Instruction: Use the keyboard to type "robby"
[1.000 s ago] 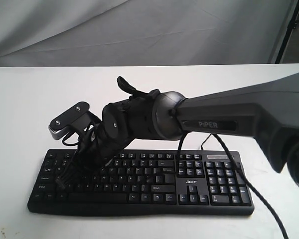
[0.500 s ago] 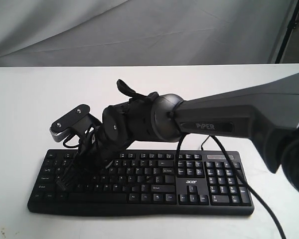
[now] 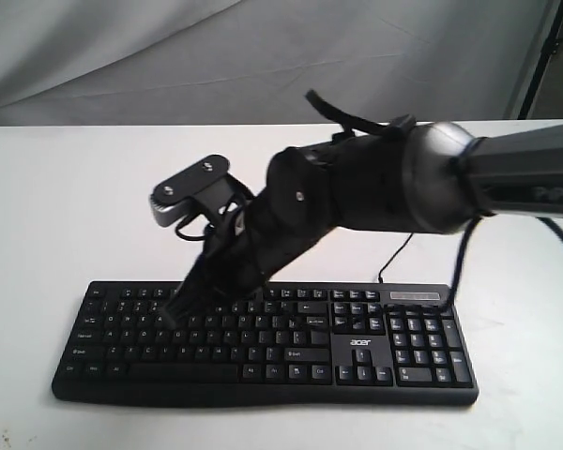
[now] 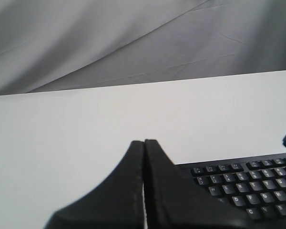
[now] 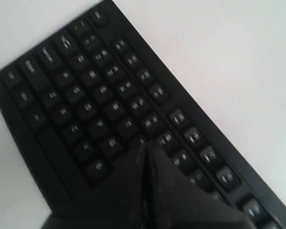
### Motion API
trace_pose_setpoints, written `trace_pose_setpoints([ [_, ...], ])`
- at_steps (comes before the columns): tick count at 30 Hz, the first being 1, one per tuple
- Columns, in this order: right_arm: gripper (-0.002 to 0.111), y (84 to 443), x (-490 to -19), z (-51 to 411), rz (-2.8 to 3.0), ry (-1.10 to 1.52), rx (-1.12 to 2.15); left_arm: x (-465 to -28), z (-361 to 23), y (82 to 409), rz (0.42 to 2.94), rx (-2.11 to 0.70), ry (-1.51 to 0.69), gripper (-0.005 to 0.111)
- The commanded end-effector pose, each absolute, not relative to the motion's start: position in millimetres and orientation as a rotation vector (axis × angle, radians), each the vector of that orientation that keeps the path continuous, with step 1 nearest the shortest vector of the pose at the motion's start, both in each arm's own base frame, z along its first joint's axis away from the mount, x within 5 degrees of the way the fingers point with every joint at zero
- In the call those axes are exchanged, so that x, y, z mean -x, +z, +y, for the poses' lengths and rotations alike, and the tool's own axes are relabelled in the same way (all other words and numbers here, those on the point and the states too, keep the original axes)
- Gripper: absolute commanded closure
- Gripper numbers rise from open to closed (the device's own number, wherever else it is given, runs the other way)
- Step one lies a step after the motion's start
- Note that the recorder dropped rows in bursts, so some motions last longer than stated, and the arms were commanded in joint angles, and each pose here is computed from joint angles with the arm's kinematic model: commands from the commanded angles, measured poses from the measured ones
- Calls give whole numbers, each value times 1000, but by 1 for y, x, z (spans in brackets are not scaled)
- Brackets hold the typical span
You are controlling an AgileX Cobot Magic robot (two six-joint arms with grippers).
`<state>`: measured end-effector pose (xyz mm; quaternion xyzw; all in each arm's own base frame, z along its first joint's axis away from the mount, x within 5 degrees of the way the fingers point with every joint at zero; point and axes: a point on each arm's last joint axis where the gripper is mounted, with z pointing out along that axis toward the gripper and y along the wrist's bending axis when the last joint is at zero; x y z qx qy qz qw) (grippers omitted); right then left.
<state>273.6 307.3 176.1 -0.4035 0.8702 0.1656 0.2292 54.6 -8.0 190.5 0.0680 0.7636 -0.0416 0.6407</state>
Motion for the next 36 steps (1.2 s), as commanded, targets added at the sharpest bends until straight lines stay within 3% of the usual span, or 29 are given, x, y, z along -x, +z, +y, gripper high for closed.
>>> trace_pose_setpoints([
  [1,108,162,-269,279,2450,413,1056,-55,-8,190,1734,-161,-98,107],
  [13,108,138,-274,277,2475,388,1034,-55,-8,190,1734,-161,-98,107],
  [36,108,128,-277,279,2463,376,1035,-55,-8,190,1734,-161,-98,107],
])
